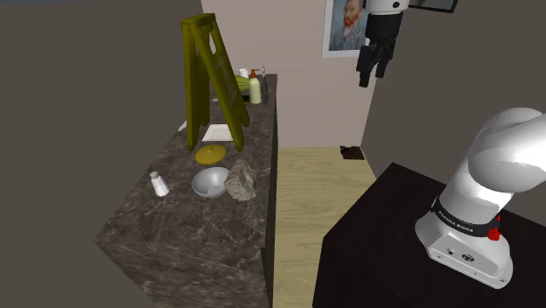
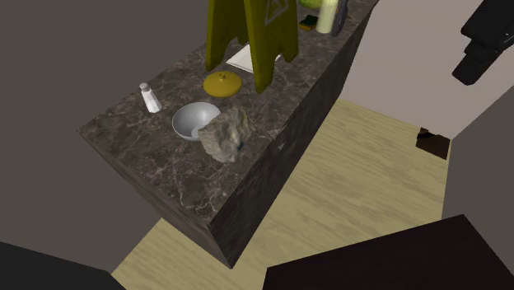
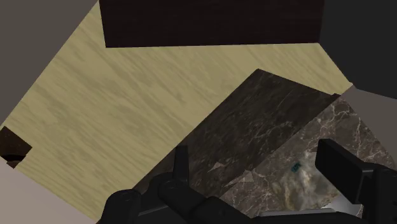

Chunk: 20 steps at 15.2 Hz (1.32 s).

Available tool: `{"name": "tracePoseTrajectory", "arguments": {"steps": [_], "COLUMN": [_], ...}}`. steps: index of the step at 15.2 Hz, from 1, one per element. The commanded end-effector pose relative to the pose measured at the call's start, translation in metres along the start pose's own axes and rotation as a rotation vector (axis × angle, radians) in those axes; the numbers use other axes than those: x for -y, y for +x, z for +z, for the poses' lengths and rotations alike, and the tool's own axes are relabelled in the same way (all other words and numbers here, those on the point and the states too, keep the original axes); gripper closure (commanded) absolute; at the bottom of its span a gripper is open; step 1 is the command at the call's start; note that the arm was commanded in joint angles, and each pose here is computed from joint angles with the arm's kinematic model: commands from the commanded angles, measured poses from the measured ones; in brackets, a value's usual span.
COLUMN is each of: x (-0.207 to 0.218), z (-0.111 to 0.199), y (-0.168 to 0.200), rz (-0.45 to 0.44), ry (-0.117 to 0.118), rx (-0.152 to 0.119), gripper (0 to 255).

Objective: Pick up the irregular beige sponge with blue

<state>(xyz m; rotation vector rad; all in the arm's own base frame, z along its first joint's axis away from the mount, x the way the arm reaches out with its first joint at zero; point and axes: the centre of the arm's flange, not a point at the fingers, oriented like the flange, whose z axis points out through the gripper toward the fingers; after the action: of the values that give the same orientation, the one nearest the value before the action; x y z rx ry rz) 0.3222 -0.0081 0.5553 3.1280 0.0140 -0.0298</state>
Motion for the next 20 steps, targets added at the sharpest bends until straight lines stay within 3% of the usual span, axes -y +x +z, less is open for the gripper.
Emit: {"name": "tracePoseTrajectory", "arguments": {"steps": [1, 20], "x": [0.0, 0.182], "z": [0.0, 0.132], "y": [0.0, 0.132], "rz": [0.0, 0.346], "ry": [0.0, -0.086], "rx": [0.0, 0.018], "gripper": [0, 0]}}
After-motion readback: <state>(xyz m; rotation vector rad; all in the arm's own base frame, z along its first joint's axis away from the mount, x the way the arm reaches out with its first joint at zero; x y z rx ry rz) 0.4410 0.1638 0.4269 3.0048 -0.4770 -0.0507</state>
